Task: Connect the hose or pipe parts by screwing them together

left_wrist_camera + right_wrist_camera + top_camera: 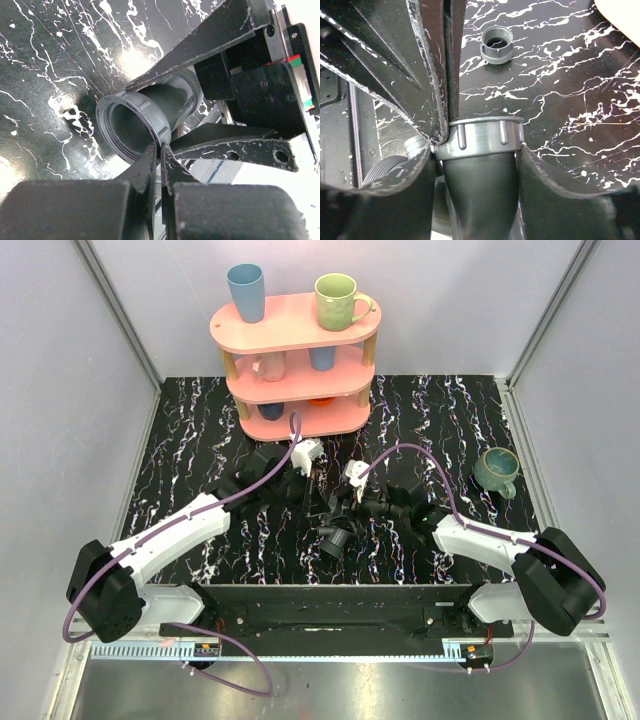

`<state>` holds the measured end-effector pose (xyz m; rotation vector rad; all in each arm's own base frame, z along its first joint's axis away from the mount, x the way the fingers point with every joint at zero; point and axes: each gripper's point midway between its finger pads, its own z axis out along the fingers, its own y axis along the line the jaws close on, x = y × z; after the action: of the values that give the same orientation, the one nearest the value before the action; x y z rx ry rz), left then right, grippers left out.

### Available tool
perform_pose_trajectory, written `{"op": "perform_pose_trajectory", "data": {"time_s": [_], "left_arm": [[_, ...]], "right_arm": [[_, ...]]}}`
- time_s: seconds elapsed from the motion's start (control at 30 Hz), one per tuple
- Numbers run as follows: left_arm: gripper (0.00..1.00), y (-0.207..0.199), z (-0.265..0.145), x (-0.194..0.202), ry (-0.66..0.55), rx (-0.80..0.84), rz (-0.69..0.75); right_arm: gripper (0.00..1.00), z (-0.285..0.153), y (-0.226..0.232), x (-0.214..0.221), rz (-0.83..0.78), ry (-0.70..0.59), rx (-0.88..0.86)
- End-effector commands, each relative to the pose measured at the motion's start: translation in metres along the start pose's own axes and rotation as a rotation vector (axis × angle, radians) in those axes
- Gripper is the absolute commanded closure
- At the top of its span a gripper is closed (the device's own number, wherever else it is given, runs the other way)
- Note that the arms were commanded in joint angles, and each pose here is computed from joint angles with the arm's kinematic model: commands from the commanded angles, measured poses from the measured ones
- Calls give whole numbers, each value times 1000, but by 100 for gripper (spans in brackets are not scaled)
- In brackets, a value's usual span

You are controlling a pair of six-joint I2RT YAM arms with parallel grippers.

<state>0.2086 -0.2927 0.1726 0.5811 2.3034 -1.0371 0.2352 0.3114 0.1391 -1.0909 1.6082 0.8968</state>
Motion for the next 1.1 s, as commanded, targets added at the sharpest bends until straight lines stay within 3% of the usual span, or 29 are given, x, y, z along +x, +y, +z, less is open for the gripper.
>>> {"op": "perform_pose_trajectory", "data": {"time_s": [0.0, 0.07, 0.1, 0.13, 0.17, 0.27, 0.43, 0.6, 0.7, 0.8, 0.83, 0.93, 1.07], "left_arm": [[100, -25, -15, -15, -57, 80, 17], [98, -25, -16, -15, -57, 73, 11], [92, -25, -17, -17, -61, 64, 9], [83, -24, -18, -17, -61, 58, 7], [62, -23, -19, -16, -55, 47, 3], [38, -21, -23, -20, -65, 18, -7], [24, -22, -46, -35, -127, -52, -41], [30, -16, -69, -38, -200, -86, -201], [41, -8, -70, -33, -215, -109, -237], [55, -2, -66, -26, -207, -124, -260], [66, -3, -65, -28, -214, -114, -262], [77, -10, -57, -27, -208, -55, -286], [81, -10, -46, -20, -181, -27, -311]], "right_arm": [[62, 6, -3, -37, -43, -107, -11], [69, 5, -3, -37, -43, -110, -9], [71, 4, -3, -38, -48, -116, -9], [72, 3, -2, -39, -52, -125, -10], [73, 2, -1, -37, -51, -124, -11], [76, -1, 1, -35, -57, -134, -6], [77, -10, 0, -39, -71, -159, 24], [78, -20, -17, -61, -79, -220, 143], [79, -30, -12, -83, -82, -295, 141], [80, -46, -1, -112, -104, -419, 129], [80, -49, 2, -113, -94, -434, 122], [79, -57, 10, -123, -104, -480, 103], [80, -58, 5, -130, -115, -486, 125]]}}
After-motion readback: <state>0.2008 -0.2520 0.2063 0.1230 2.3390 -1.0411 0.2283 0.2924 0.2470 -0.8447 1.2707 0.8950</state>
